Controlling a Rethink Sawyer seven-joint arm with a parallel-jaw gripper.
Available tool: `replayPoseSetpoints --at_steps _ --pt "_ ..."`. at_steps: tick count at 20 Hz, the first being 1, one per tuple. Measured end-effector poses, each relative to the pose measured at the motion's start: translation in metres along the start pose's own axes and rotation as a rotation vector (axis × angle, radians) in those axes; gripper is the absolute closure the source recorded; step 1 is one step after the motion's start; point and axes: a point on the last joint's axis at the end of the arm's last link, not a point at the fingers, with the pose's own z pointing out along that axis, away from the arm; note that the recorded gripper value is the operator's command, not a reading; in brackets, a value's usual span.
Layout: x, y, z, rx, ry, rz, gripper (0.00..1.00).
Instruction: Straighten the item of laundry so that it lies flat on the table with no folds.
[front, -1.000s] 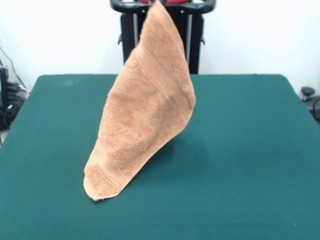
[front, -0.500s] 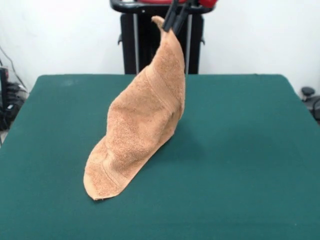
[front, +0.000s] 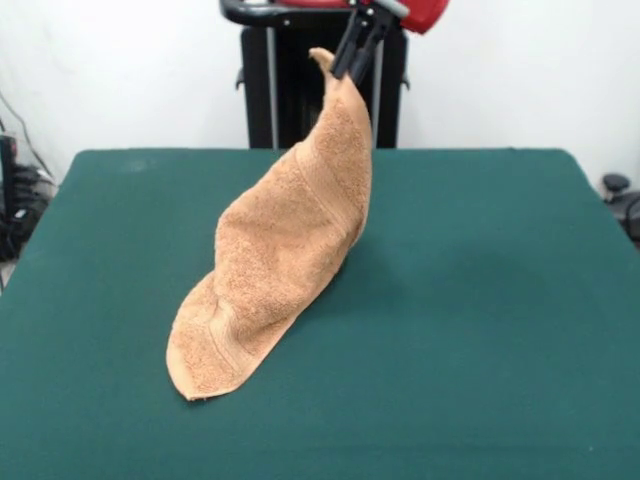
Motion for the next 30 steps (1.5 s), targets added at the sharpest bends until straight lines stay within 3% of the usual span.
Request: replayPoseSetpoints --at_steps 4,13,18,22,30 --pt "0.003 0.004 -0.007 -0.015 0.01 0.042 1.0" --pt "-0.011 -0.021 -0.065 -0.054 0.018 0.183 1.0" --pt "-0.014 -0.033 -0.09 -0.066 0.026 0.221 1.0" --pt "-0.016 -0.042 -0.099 -0.069 0.018 0.239 1.0" --pt "-0.014 -0.054 -0.095 -0.064 0.026 0.264 1.0"
